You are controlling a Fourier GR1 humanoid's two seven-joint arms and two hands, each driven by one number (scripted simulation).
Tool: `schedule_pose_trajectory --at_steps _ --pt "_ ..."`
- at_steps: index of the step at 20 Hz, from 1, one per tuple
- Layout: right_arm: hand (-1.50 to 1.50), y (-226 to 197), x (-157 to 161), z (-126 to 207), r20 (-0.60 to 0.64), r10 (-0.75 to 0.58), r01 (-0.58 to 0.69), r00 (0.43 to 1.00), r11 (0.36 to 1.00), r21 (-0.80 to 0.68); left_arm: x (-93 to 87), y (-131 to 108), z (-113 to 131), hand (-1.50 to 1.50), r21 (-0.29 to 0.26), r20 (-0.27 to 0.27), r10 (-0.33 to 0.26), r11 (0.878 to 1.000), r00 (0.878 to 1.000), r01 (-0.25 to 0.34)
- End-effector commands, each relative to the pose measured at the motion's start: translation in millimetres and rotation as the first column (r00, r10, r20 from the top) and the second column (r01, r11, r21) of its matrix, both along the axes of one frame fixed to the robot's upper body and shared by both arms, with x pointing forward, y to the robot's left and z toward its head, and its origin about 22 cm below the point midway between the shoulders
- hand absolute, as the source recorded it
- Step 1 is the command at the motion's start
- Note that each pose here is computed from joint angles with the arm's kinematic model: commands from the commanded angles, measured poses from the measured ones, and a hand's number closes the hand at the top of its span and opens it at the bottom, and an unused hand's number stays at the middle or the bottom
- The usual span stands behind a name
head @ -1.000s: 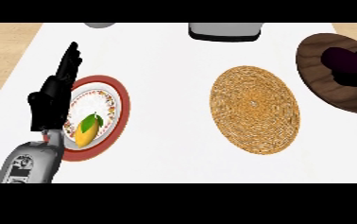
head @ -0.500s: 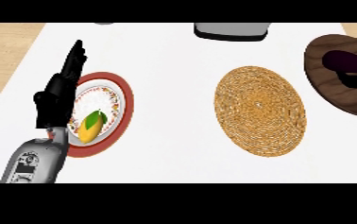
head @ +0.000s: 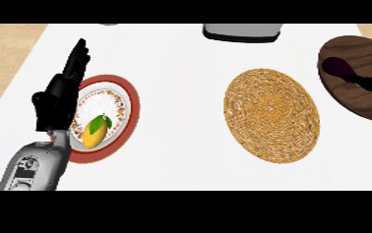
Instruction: Pick the eggplant from the placemat and place it in the bowl
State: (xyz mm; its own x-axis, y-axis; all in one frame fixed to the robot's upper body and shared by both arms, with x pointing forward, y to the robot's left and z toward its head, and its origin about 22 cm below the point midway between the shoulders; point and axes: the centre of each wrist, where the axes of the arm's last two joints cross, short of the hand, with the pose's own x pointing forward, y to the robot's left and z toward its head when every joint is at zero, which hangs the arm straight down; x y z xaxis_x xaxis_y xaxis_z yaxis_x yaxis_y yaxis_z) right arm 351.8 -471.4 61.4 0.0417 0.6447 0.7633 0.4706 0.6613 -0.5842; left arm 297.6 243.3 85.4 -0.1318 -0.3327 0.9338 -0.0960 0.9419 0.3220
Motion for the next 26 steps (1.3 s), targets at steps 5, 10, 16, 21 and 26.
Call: schedule_pose_trajectory --at_steps 5,10,16,21,26 --pt "-1.50 -30.7 -18.1 12.3 0.087 0.006 -0.018 0.996 0.990 0.141 2.5 8.3 4.1 0.00 0.016 0.001 0.021 1.000 1.000 -0.021" --pt "-1.50 -62.9 -51.4 11.9 0.110 0.032 -0.055 0.993 0.975 0.215 -2.1 0.8 3.7 0.00 0.006 -0.027 0.032 0.999 0.999 -0.031" --pt "-1.50 -91.7 -104.6 -11.3 0.179 0.119 -0.170 0.977 0.939 0.300 -2.7 17.5 -2.7 0.00 -0.005 -0.029 0.045 0.999 0.999 -0.045" --pt "-1.50 -114.6 -126.2 9.0 0.139 0.191 -0.226 0.972 0.923 0.312 -7.7 7.8 3.1 0.00 0.000 -0.018 0.044 0.999 0.999 -0.044" --pt "-1.50 -104.8 -147.4 -33.5 0.163 0.207 -0.248 0.965 0.921 0.300 -12.7 11.2 -4.7 0.00 -0.008 -0.034 0.050 0.999 0.998 -0.050"
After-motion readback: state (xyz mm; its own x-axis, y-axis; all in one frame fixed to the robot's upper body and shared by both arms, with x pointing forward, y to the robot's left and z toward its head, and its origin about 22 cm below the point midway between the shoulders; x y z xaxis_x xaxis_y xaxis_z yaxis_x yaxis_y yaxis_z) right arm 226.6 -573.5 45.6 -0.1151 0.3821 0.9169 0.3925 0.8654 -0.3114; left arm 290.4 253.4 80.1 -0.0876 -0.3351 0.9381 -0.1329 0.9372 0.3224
